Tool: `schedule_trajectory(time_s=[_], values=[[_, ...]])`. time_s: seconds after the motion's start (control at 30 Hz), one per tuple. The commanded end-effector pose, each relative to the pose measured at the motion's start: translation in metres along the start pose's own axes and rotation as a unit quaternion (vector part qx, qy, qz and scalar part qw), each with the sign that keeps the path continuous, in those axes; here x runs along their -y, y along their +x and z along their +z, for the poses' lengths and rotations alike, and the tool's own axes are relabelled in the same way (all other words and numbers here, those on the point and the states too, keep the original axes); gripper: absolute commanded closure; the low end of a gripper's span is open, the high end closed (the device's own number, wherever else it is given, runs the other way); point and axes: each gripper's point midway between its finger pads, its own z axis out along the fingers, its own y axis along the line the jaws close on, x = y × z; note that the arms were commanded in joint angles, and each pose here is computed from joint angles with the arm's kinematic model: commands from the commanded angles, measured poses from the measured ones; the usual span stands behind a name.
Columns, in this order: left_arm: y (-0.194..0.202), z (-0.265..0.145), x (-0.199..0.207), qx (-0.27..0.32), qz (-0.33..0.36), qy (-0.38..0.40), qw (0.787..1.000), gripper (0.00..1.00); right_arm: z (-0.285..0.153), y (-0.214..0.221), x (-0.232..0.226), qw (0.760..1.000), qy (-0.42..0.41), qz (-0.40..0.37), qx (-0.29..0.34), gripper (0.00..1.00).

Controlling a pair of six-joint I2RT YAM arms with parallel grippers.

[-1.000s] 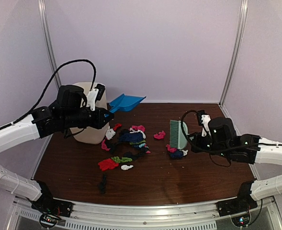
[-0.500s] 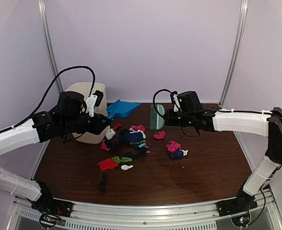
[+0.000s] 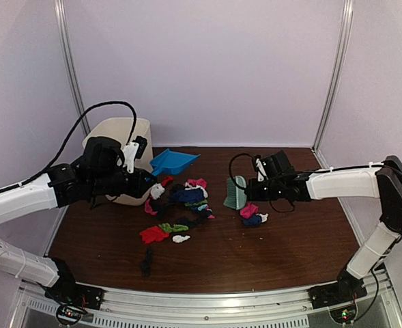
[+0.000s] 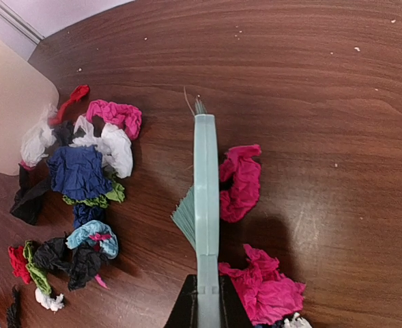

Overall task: Sweep away the paper scraps from the table
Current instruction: Sweep the paper scraps at the center of the board.

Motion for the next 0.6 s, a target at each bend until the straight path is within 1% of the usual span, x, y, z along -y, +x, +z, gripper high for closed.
schedule_trajectory(time_s=[0.0,0.3,0.43,0.57], values=[[-0.003,0.002,0.001,0.015,0.009,0.001,1.000,1.00,-0.020,0.011,0.024,0.999,0.031,0.008,0.006,1.00],[0.005,0.010,0.001,0.000,0.013,0.003,1.000,1.00,-0.064,0.036,0.059,0.996,0.081,0.028,0.019,1.00],[0.007,0.011,0.004,-0.005,0.016,0.011,1.000,1.00,-0.088,0.033,0.063,0.995,0.088,0.035,0.036,1.00],[0.008,0.011,0.007,-0.008,0.022,0.021,1.000,1.00,-0.113,0.017,0.054,0.995,0.066,0.037,0.067,1.00]])
